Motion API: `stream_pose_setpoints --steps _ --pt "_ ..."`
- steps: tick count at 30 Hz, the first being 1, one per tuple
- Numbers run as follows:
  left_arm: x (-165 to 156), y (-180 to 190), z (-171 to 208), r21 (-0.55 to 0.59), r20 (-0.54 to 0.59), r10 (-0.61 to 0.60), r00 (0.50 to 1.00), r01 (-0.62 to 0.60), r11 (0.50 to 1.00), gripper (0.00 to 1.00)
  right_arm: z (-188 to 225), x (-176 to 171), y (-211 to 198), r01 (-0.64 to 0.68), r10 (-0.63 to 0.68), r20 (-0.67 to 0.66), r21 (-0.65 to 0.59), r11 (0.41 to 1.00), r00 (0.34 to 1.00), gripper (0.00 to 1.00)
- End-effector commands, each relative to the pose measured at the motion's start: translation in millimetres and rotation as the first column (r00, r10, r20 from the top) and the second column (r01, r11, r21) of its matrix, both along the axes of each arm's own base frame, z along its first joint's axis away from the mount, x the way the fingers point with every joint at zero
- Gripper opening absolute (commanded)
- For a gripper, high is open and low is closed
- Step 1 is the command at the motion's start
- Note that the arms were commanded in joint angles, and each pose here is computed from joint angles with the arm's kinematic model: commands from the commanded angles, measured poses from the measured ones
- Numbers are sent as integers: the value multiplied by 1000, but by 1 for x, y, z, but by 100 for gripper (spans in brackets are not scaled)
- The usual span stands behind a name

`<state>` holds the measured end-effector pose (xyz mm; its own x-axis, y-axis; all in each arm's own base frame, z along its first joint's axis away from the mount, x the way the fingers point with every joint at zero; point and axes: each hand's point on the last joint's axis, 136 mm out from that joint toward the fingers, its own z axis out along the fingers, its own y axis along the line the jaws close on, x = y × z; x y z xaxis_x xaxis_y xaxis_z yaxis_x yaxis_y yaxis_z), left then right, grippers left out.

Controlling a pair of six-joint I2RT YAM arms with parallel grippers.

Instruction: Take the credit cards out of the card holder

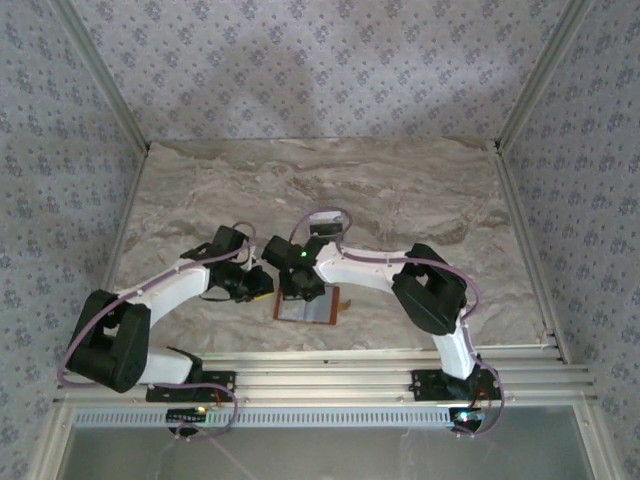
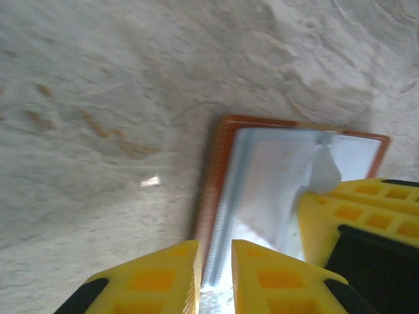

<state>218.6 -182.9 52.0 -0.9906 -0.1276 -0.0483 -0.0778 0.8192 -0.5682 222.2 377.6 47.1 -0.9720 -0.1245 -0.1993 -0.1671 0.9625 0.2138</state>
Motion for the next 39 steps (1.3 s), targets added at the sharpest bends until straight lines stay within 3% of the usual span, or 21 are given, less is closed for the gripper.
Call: stream_pose_setpoints --steps 1,18,24,31,39 --pt "4 -17 4 -63 -11 12 1000 -12 998 19 20 0 19 1 -5 25 149 989 1000 13" --pt "-15 -25 -46 -21 -149 -4 989 1 1000 16 5 -7 -15 -36 31 61 82 996 998 19" --pt "-19 -15 -55 44 -175 8 985 -1 999 16 4 -7 -47 -3 8 83 -59 998 997 24" --pt "-21 -7 -60 77 -199 12 980 3 997 16 7 -14 -98 21 6 94 -287 958 996 29" --pt "-22 -4 -60 90 -200 13 980 5 996 16 19 -24 -134 76 -37 113 -363 929 993 30"
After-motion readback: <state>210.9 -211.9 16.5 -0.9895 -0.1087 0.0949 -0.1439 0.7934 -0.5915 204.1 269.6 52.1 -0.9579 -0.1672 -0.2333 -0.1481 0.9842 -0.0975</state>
